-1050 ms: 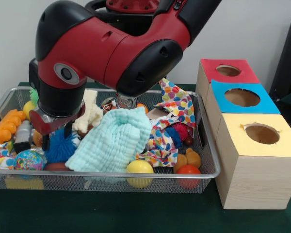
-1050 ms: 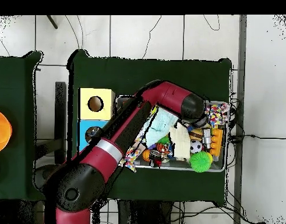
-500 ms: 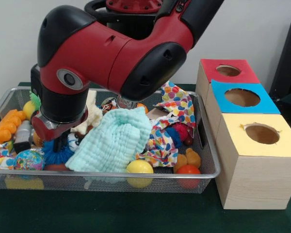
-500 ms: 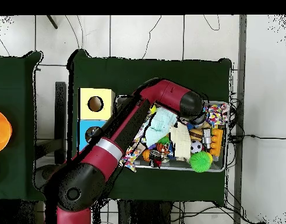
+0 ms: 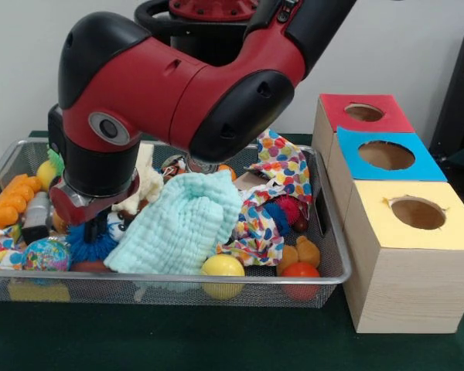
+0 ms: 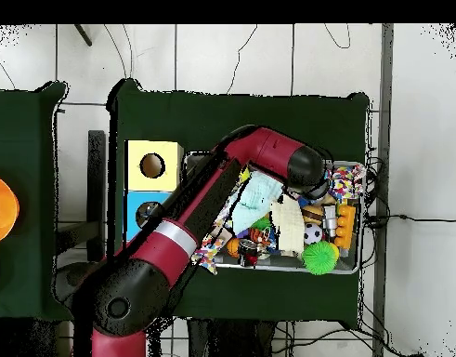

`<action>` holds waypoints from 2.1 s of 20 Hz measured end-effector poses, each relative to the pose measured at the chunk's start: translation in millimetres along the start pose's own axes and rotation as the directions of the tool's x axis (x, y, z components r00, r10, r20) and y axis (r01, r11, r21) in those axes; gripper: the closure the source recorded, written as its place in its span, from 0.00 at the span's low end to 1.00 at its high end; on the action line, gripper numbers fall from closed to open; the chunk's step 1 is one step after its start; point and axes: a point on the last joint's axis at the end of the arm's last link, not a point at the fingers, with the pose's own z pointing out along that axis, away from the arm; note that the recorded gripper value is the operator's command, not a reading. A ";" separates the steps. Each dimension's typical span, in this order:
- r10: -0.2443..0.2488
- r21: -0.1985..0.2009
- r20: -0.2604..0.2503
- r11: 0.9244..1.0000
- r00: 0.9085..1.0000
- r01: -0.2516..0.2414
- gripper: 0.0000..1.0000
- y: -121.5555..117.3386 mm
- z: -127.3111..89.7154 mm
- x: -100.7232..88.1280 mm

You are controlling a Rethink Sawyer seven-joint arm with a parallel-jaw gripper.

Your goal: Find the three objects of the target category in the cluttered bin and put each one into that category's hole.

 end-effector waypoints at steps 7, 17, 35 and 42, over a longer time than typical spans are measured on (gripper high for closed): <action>0.033 0.058 0.019 0.998 0.999 -0.034 1.00 19.5 -62.0 -3.8; 0.011 0.185 0.017 0.983 1.000 -0.014 1.00 49.4 -166.7 -24.3; 0.020 0.306 -0.057 0.952 0.998 -0.002 1.00 75.1 -248.2 -22.9; 0.024 0.321 -0.064 0.947 0.998 -0.002 1.00 74.8 -258.9 -22.2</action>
